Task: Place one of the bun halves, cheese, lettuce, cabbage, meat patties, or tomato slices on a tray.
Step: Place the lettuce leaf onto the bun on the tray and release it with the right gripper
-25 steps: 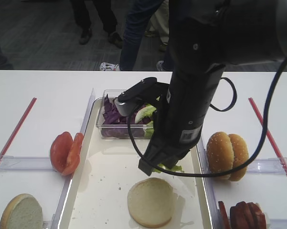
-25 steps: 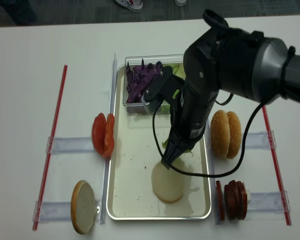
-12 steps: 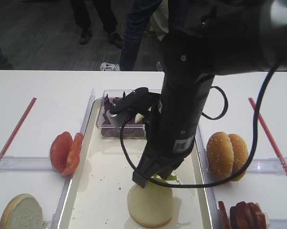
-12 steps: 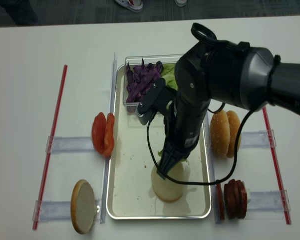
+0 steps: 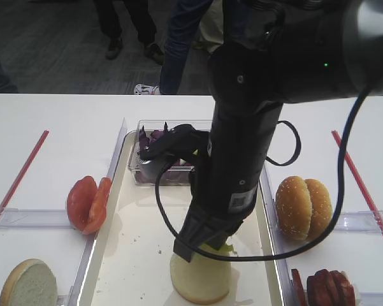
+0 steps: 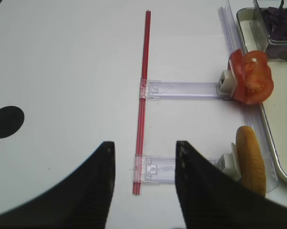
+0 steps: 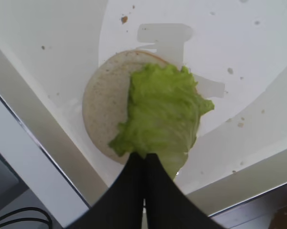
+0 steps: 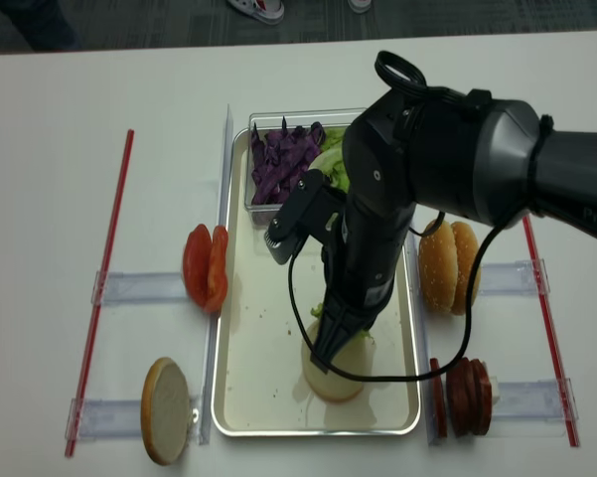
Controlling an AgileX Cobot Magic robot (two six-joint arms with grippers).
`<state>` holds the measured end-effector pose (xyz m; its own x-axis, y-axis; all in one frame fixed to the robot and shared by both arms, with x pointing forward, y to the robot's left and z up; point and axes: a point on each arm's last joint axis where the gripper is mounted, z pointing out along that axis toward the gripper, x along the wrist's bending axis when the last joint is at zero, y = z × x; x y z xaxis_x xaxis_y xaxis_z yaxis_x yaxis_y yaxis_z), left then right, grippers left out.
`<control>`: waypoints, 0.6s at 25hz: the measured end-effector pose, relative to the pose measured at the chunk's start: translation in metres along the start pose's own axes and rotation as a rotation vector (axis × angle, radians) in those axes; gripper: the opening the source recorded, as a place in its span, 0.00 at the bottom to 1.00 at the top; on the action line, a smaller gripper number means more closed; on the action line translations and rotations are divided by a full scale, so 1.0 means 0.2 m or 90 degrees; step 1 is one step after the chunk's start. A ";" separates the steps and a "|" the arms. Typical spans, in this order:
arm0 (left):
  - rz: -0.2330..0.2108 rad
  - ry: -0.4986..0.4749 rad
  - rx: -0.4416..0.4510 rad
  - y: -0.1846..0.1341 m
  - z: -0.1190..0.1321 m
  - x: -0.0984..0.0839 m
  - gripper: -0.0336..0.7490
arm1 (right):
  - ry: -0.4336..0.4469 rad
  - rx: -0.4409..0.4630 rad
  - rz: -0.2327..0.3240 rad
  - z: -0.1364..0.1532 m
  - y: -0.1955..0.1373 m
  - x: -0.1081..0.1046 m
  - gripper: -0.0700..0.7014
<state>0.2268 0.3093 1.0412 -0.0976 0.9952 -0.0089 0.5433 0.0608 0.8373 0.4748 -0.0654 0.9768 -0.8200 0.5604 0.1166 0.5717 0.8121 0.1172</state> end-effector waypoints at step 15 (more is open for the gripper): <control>0.000 0.000 0.000 0.00 0.00 0.00 0.41 | 0.035 0.030 -0.007 0.07 0.00 0.01 0.13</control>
<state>0.2268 0.3093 1.0412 -0.0976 0.9952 -0.0089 0.5433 0.0608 0.8373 0.4727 -0.0614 0.9641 -0.8226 0.5429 0.1691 0.5597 0.8256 0.0716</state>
